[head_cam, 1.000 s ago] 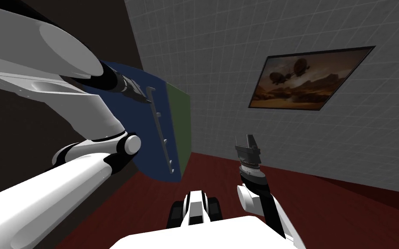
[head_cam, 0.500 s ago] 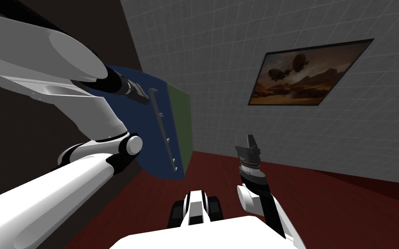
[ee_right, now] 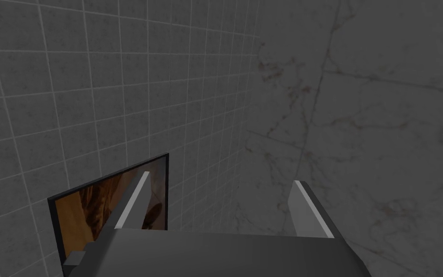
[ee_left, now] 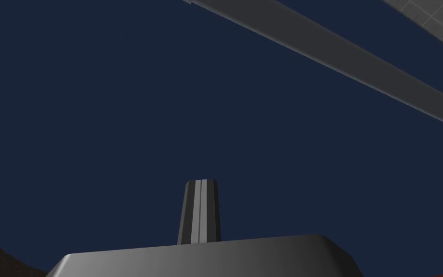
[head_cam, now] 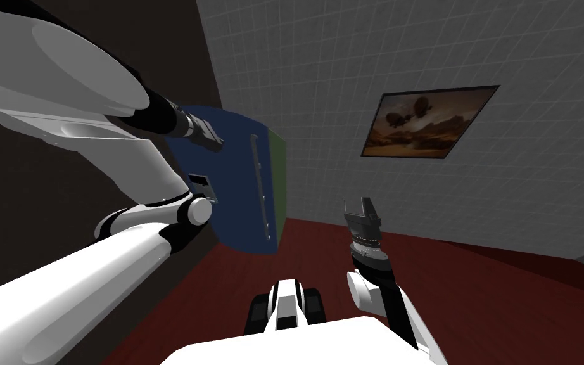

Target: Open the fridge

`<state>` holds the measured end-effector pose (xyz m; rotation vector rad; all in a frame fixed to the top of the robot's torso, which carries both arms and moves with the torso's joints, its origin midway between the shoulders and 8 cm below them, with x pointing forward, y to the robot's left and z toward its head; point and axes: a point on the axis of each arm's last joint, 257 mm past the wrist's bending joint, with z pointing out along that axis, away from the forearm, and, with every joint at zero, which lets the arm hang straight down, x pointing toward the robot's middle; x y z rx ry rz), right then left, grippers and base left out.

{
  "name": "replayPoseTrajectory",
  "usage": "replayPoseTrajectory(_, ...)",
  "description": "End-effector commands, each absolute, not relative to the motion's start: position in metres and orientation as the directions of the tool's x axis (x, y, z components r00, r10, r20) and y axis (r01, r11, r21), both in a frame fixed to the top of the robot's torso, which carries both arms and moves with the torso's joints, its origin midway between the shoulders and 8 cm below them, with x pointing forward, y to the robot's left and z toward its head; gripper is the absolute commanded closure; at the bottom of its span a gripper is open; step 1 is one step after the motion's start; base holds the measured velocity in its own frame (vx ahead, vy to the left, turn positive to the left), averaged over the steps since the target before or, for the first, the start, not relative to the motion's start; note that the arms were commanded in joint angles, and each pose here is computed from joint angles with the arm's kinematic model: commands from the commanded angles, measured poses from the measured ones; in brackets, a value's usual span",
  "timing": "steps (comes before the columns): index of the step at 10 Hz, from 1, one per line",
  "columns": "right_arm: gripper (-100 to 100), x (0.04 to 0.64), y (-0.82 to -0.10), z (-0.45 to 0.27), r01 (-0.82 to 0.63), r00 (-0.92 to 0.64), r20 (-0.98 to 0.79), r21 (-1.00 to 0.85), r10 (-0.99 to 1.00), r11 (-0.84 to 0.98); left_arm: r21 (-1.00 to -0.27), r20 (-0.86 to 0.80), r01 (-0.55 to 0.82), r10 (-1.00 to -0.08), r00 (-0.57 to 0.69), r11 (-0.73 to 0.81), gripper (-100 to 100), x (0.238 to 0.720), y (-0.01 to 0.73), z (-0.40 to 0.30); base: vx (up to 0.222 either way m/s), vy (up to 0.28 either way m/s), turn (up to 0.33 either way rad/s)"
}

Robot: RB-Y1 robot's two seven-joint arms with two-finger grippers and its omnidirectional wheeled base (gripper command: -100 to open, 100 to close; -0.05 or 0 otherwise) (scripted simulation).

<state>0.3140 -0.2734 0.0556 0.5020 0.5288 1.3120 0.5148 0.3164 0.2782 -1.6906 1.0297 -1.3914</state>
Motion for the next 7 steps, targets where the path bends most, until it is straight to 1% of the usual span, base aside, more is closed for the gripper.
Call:
replayPoseTrajectory(1, 0, 0.314, -0.273, 0.056, -0.762, 0.174, -0.08, 0.62, 0.982, 0.185, -0.89, 0.422, -0.16, -0.904, 0.059, -0.426, 100, 0.512, 0.303, 0.279, -0.187, 0.252, -0.039)
replayPoseTrajectory(3, 0, 0.314, -0.273, 0.056, -0.762, 0.174, -0.08, 0.62, 0.982, 0.185, -0.891, 0.422, -0.185, -0.906, -0.002, -0.415, 100, 0.508, 0.285, 0.281, -0.215, 0.218, -0.043)
replayPoseTrajectory(4, 0, 0.314, -0.273, 0.056, -0.762, 0.174, -0.08, 0.62, 0.982, 0.185, -0.892, 0.422, -0.197, -0.906, -0.033, -0.408, 100, 0.506, 0.276, 0.282, -0.23, 0.352, -0.058)
replayPoseTrajectory(5, 0, 0.314, -0.273, 0.056, -0.762, 0.174, -0.08, 0.62, 0.982, 0.186, -0.892, 0.422, -0.197, -0.906, -0.033, -0.408, 100, 0.506, 0.276, 0.282, -0.214, 0.259, -0.035)
replayPoseTrajectory(6, 0, 0.314, -0.273, 0.056, -0.762, 0.174, -0.08, 0.62, 0.982, 0.185, -0.893, 0.42, -0.208, -0.905, -0.063, -0.4, 100, 0.503, 0.267, 0.283, -0.227, 0.172, -0.031)
replayPoseTrajectory(7, 0, 0.314, -0.273, 0.056, -0.762, 0.174, -0.08, 0.62, 0.982, 0.185, -0.892, 0.422, -0.202, -0.905, -0.048, -0.405, 100, 0.506, 0.272, 0.281, -0.106, 0.083, -0.013)
